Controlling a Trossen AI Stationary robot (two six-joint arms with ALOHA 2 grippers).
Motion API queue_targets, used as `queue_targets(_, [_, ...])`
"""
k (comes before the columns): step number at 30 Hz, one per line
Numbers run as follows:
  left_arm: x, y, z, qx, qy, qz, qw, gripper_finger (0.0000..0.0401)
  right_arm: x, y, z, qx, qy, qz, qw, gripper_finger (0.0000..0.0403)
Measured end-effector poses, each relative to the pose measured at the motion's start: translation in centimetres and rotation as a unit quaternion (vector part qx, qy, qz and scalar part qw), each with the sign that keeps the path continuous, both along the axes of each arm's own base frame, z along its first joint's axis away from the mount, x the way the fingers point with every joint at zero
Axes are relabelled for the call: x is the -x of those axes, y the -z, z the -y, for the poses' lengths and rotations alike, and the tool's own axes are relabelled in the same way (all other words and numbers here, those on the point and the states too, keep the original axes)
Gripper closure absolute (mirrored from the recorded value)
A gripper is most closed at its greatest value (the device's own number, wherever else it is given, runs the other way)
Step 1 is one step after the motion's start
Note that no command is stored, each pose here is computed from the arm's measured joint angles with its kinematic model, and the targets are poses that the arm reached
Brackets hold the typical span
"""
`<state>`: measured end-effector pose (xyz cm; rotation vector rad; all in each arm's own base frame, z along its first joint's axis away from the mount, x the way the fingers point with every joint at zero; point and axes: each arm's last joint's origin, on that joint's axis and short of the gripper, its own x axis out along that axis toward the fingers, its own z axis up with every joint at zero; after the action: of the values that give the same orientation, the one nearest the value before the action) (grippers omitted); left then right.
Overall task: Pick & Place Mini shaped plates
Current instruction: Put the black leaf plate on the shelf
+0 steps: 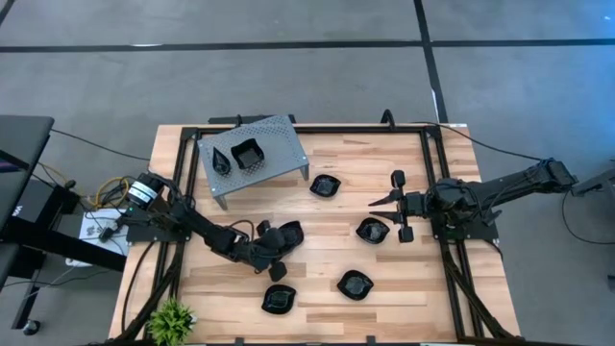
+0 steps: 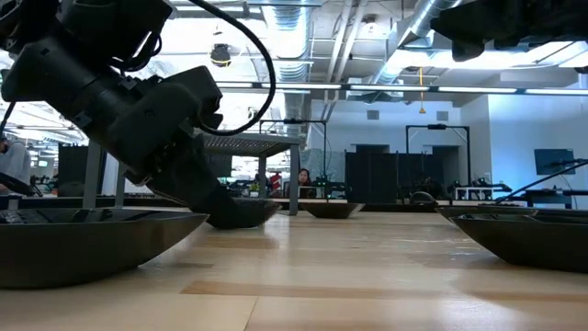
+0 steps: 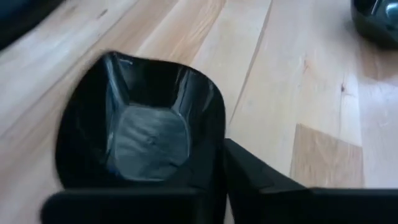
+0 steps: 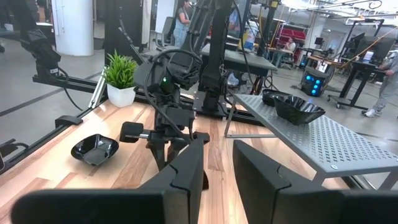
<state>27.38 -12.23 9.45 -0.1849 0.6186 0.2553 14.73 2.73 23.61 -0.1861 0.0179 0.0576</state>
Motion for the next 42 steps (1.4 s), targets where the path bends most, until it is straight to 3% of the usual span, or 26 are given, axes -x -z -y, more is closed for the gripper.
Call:
queue_targets(2, [-0.2, -0.2, 0.1, -0.001, 0.004, 0.008, 1.0, 0.039, 0.0, 0.0, 0.0, 0.0, 0.0, 0.0, 1.0, 0.0321])
queue_targets(7, [-2.1, -2.1, 1.1, -0.026, 0.045, 0.036, 0.998, 0.0393, 0.0, 0.0, 0.0, 0.0, 0.0, 0.0, 1.0, 0.0321])
queue_targets(14, [-6.2, -7.4, 1.3, -0.122, 0.096, 0.099, 0.983, 0.0393, 0.0, 0.0, 0.0, 0.0, 0.0, 0.0, 1.0, 0.0321])
queue_targets(20, [-7.1, -12.8, -4.4, -0.178, 0.035, 0.135, 0.974, 0.0395, 0.0, 0.0, 0.0, 0.0, 0.0, 0.001, 1.0, 0.0321])
queue_targets(26, [-4.8, -16.9, -12.4, -0.194, -0.071, 0.106, 0.973, 0.0394, 0.0, 0.0, 0.0, 0.0, 0.0, 0.001, 1.0, 0.0321])
queue_targets(33, [-2.5, -17.0, -18.0, -0.186, -0.126, 0.025, 0.974, 0.0393, 0.0, 0.0, 0.0, 0.0, 0.0, 0.0, 1.0, 0.0321])
queue_targets(42, [-1.9, -16.7, -20.4, -0.176, -0.167, 0.009, 0.97, 0.0392, 0.0, 0.0, 0.0, 0.0, 0.0, 0.0, 1.0, 0.0321])
